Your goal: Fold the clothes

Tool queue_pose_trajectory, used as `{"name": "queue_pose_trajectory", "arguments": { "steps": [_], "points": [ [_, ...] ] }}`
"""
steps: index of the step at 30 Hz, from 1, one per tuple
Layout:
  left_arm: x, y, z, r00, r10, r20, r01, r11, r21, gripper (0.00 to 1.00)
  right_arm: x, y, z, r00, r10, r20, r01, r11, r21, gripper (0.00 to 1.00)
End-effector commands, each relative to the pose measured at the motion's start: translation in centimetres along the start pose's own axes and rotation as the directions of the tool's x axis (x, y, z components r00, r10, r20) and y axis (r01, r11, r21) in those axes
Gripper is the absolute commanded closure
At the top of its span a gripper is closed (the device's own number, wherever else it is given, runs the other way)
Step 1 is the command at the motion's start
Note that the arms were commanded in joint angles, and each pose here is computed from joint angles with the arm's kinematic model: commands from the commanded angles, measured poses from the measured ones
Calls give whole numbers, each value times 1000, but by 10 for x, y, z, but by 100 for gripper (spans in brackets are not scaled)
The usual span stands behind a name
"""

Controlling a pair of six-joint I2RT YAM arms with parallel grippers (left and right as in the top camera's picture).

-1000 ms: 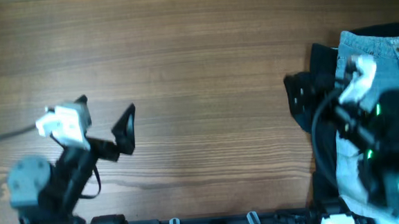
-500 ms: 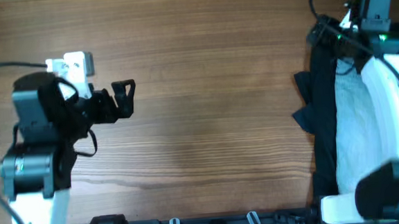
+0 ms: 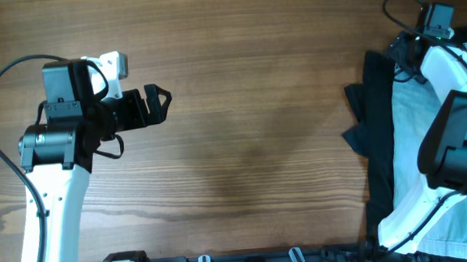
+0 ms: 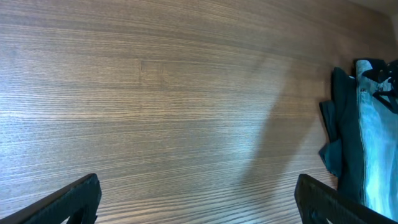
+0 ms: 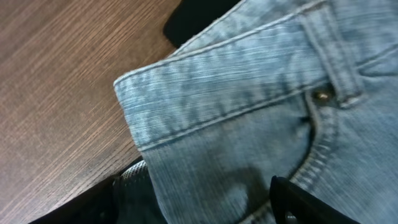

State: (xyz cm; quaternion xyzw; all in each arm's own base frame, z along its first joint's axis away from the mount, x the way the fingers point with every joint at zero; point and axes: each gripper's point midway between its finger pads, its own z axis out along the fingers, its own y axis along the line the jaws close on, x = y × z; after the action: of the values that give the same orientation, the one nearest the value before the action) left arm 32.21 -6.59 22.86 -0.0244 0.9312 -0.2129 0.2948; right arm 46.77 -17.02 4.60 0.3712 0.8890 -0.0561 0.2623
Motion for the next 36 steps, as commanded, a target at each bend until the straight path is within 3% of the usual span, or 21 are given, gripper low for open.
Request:
{"name": "queue_pose_trajectory", "arguments": {
  "steps": [1, 4, 6, 8, 13, 14, 17, 21, 24, 28, 29, 31, 33, 36],
  "points": [
    [-3, -6, -1, 1000, -10, 4, 10, 1000, 23, 0, 10, 0, 21, 995, -94, -23, 95, 995, 23, 20],
    [-3, -6, -1, 1000, -10, 4, 10, 1000, 23, 0, 24, -9, 37, 984, -168, -63, 173, 982, 75, 23],
    [-3, -6, -1, 1000, -11, 4, 11, 1000, 23, 0, 19, -16, 32, 985, -165, -45, 169, 978, 123, 39],
    [-3, -6, -1, 1000, -11, 4, 11, 1000, 23, 0, 9, -15, 17, 987, -162, -21, 163, 979, 119, 67],
    [-3, -6, -1, 1000, -10, 4, 10, 1000, 23, 0, -37, -6, -52, 987, -98, 130, 90, 994, 66, 95],
    [-3, -6, -1, 1000, -10, 5, 10, 1000, 23, 0, -45, -5, -66, 983, -91, 159, 83, 995, 54, 96],
    [-10, -8, -9, 999, -2, 37, 1, 1000, 26, 0, -74, 3, -135, 955, -65, 290, 75, 997, -25, 96],
    [-43, -9, -64, 977, -1, 215, 0, 1000, 5, 0, -65, 73, -245, 911, -107, 398, 263, 895, -361, 96],
    [-71, -7, -152, 889, 21, 458, 10, 998, -64, 0, 30, 173, -320, 869, -271, 414, 477, 683, -554, 95],
    [-70, -9, -222, 779, 64, 624, 34, 989, -144, 0, 224, 279, -385, 771, -512, 378, 587, 341, -735, 94],
    [-67, -9, -231, 761, 73, 644, 40, 986, -160, 0, 278, 293, -396, 722, -580, 379, 601, 254, -758, 84],
    [-62, -11, -243, 737, 88, 670, 48, 982, -182, 0, 358, 298, -404, 596, -678, 430, 673, 129, -728, 39],
    [-61, -11, -241, 743, 83, 664, 52, 982, -180, 0, 352, 292, -401, 559, -672, 486, 761, 183, -623, 31],
    [-60, -3, -226, 784, 45, 619, 74, 983, -165, 0, 285, 273, -417, 619, -592, 516, 770, 327, -548, 23]
  ]
}}
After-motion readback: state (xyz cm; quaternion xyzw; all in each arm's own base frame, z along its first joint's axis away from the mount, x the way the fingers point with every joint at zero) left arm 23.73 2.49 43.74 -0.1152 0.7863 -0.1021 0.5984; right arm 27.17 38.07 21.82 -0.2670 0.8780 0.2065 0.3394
